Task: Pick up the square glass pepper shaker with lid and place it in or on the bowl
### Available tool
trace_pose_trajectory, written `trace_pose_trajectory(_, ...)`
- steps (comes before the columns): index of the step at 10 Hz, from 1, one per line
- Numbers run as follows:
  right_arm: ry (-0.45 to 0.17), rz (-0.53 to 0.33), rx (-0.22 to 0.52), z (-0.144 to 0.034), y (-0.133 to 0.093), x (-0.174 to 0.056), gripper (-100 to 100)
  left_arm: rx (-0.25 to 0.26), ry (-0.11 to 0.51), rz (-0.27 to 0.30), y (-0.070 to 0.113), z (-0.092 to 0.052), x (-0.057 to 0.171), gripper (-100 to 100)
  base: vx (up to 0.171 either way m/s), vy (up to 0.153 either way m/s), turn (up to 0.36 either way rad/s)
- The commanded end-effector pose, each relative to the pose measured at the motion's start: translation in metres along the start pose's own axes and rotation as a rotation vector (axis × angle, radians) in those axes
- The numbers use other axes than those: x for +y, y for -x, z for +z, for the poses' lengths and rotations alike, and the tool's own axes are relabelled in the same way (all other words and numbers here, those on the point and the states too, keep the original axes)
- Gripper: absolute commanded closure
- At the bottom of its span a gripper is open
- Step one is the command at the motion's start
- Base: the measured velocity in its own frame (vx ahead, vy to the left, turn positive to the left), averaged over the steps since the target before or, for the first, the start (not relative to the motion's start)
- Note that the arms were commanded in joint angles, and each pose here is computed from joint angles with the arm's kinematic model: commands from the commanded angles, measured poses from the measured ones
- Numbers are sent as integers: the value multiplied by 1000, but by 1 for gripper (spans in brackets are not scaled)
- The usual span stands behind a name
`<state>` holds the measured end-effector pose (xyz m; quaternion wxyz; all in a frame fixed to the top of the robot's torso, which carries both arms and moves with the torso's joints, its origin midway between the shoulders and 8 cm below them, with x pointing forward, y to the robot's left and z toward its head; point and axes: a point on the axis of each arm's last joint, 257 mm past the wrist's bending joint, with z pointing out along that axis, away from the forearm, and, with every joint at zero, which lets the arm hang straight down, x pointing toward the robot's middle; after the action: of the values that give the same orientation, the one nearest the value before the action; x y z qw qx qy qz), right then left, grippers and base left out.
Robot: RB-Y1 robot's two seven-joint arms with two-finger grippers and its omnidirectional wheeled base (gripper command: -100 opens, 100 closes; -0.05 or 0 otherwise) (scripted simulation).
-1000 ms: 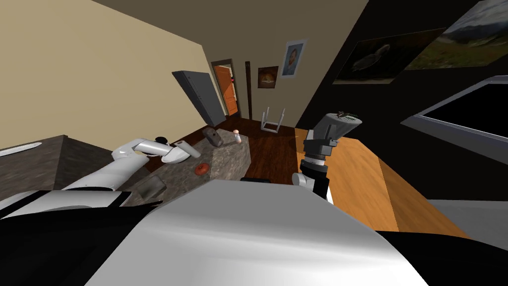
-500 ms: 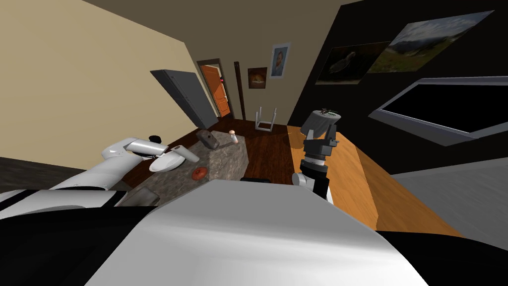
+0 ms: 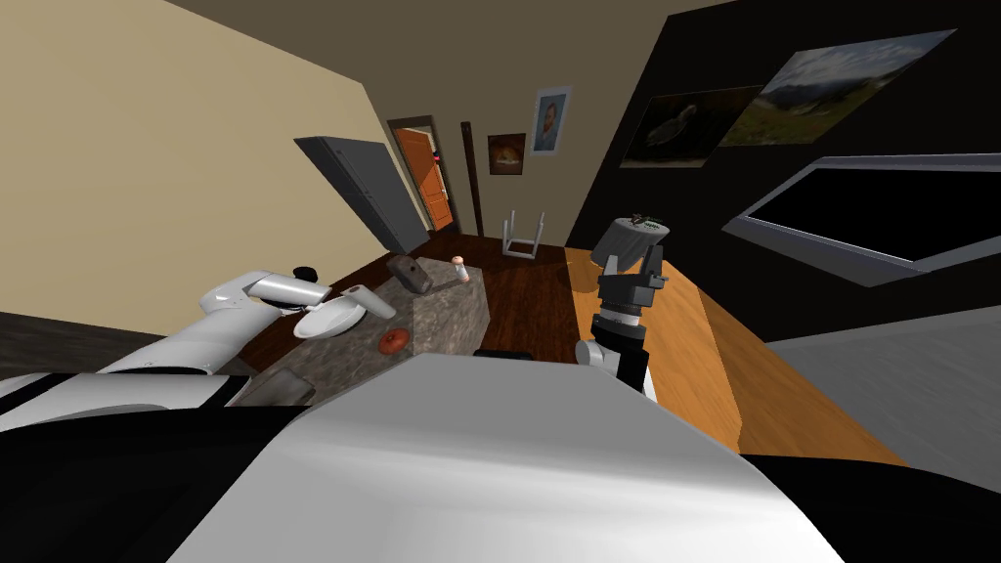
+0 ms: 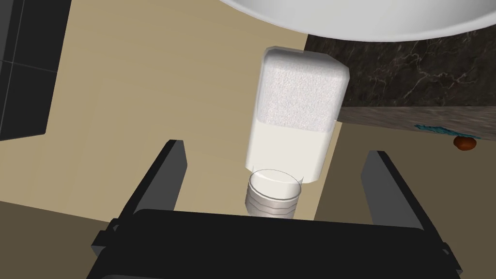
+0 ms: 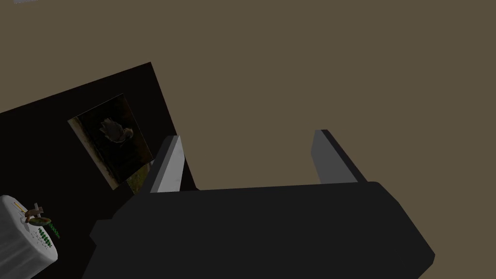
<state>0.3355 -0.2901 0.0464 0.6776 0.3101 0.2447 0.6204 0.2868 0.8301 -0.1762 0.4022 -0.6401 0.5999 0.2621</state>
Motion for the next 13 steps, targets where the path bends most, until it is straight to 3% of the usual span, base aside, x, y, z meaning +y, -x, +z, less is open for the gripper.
trace_pose_trajectory(1,0,0,0,0,0,0,0,0,0,0,0,0,0,-100,0,0,0)
trace_pose_trajectory(2,0,0,0,0,0,0,0,0,0,0,0,0,0,0,0,0,0)
trace_pose_trajectory(3,0,0,0,0,0,0,0,-1,-4,-3,12,-12,-10,-100,-21,11,18)
trace_pose_trajectory(8,0,0,0,0,0,0,0,-2,-13,-2,38,-43,-32,-100,-23,11,-7)
trace_pose_trajectory(9,0,0,0,0,0,0,0,-3,-13,-3,33,-39,-30,-100,-6,2,-2)
trace_pose_trajectory(10,0,0,0,0,0,0,0,-3,-12,-3,33,-39,-30,0,0,0,0)
trace_pose_trajectory(13,0,0,0,0,0,0,0,-3,-12,-3,33,-39,-30,0,0,0,0)
